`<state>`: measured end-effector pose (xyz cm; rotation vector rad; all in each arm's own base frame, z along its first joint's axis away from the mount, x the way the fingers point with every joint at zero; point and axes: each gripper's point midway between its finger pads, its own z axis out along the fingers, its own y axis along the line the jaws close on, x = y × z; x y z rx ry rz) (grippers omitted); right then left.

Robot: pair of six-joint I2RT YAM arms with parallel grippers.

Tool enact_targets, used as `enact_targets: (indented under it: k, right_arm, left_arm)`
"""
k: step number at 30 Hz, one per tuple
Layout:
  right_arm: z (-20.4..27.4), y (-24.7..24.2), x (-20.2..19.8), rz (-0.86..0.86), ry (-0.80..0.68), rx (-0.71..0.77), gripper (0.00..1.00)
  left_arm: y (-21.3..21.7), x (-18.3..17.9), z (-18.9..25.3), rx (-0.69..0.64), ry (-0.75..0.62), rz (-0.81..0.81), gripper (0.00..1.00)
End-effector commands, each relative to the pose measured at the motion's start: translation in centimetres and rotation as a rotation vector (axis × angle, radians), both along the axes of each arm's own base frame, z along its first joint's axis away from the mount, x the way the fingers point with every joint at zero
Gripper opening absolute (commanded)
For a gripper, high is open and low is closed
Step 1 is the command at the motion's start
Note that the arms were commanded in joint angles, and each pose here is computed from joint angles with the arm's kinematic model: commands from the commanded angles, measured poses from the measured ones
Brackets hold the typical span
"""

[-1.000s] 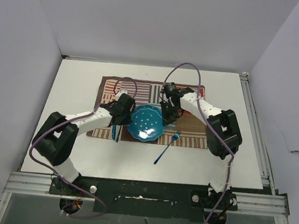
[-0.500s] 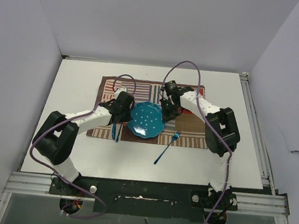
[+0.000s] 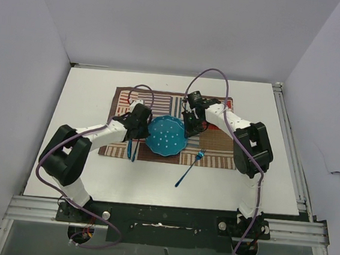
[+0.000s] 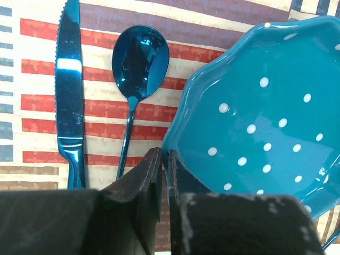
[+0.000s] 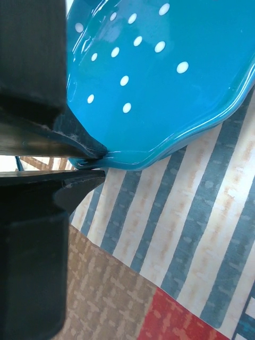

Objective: Set the dinner table for one person
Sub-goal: Place the plate on the napkin.

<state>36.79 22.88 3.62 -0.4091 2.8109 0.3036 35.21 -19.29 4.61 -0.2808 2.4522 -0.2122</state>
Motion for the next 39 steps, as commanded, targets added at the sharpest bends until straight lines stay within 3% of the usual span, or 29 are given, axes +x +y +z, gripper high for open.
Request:
enact_targets:
  k: [1,5,11,14,18,20,22,24,25,28,29,32,39]
  right_arm:
    - [1.9,-1.7,3.5,-0.046,-0.141,-0.05,0.07]
    - [1.7,-1.8,3.5,-0.027,-0.134,-0.061,0.15]
    - [1.4,-1.7,3.4,-0.02,-0.124,-0.057,0.18]
    - [1.9,-1.6,3.4,-0.016,-0.141,-0.043,0.3]
    - [3.6,-1.3,3.4,-0.001,-0.169,-0.026,0.36]
    - [5.2,-1.0,3.3,0.01,-0.205,-0.014,0.46]
    - [7.3,-0.8,3.2,0.016,-0.26,0.003,0.74]
    - [10.0,-0.5,3.3,0.026,-0.33,0.064,0.87]
    - [11.1,-0.5,3.3,0.021,-0.355,0.113,0.87]
    - [13.9,-1.9,3.7,-0.036,-0.408,0.242,0.63]
    - [14.4,-2.8,3.9,-0.063,-0.418,0.231,0.65]
    - [13.8,-5.8,4.2,-0.126,-0.412,0.104,0.85]
    - [11.3,-8.0,5.3,-0.161,-0.38,0.031,0.96]
  left_arm:
    - [0.1,1.3,1.2,-0.002,-0.056,-0.017,0.1]
    - [-0.3,1.2,1.4,-0.03,-0.066,-0.03,0.19]
    - [-0.4,1.1,2.1,-0.044,-0.08,-0.038,0.2]
    - [-0.3,1.0,3.0,-0.053,-0.101,-0.033,0.2]
    - [-0.2,0.7,4.4,-0.074,-0.133,-0.032,0.2]
    - [-0.1,0.5,5.0,-0.08,-0.139,-0.032,0.2]
    - [-0.2,0.3,5.5,-0.091,-0.146,-0.038,0.21]
    - [-0.3,0.1,5.8,-0.1,-0.152,-0.043,0.23]
    - [-0.3,0.1,5.9,-0.103,-0.157,-0.043,0.23]
    - [-0.1,-0.3,5.9,-0.104,-0.162,-0.044,0.23]
    - [0.0,-0.3,6.0,-0.104,-0.164,-0.041,0.23]
    - [0.2,-0.5,6.1,-0.102,-0.168,-0.041,0.23]
    - [0.4,-0.8,6.2,-0.098,-0.163,-0.041,0.23]
